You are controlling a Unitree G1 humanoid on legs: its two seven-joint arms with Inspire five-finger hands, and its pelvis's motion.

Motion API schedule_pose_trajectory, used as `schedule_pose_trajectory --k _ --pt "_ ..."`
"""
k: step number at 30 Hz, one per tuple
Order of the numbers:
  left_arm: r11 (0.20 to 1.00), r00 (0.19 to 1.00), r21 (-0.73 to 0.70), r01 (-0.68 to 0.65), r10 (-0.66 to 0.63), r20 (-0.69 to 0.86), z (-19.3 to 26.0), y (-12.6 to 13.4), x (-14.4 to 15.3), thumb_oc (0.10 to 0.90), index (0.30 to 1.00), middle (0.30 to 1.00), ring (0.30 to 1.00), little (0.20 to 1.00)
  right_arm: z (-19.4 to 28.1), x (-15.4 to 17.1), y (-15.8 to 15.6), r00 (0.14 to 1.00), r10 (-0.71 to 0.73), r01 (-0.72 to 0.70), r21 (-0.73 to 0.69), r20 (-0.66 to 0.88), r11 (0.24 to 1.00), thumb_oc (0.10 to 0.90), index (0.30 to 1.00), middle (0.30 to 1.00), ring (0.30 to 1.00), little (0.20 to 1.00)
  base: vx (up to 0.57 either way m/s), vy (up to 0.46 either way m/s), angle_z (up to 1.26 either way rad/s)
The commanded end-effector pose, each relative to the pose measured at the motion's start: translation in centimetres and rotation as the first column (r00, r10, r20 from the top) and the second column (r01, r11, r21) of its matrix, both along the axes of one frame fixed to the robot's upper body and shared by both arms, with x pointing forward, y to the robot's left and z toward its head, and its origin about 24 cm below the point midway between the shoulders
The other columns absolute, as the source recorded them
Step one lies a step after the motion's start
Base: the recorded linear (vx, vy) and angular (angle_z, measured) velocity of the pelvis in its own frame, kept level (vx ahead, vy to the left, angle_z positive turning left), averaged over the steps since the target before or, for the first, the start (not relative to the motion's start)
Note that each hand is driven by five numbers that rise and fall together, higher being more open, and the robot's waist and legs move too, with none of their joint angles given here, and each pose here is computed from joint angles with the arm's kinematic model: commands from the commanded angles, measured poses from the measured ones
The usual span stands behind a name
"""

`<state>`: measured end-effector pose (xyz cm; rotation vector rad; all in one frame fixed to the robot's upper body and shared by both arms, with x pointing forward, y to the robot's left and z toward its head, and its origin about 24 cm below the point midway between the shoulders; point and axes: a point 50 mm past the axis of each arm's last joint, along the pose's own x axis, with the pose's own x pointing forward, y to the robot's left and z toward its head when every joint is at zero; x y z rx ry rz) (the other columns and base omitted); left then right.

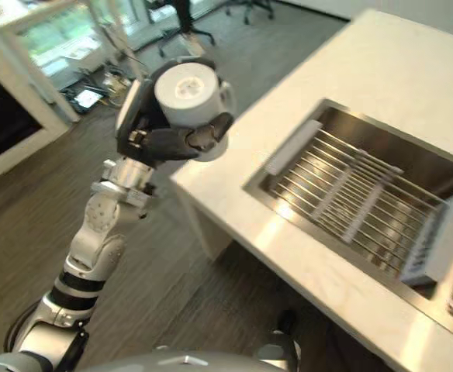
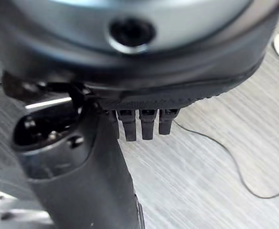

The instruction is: Place the dishes in the dishwasher.

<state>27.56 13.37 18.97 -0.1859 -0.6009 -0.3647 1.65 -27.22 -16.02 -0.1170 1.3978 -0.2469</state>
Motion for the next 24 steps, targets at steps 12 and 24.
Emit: schedule_pose_trajectory --k 12,24 --pt "0.820 0.954 0.488 -0.300 0.247 0.172 -1.8 5.1 -2.0 0.400 0.300 0.300 0.300 0.300 -0.2 6.4 2.4 0.953 -0.243 0.233 0.073 0.179 0.970 0.800 0.900 0.900 0.900 0.900 -0.11 0.461 1.46" --pt "0.647 0.862 0.602 -0.468 0.485 0.149 -5.1 9.3 -2.9 0.400 0.300 0.300 0.300 0.300 -0.6 6.4 4.4 0.974 -0.134 0.121 0.082 0.183 0.989 0.800 0.900 0.900 0.900 0.900 0.09 0.019 1.24"
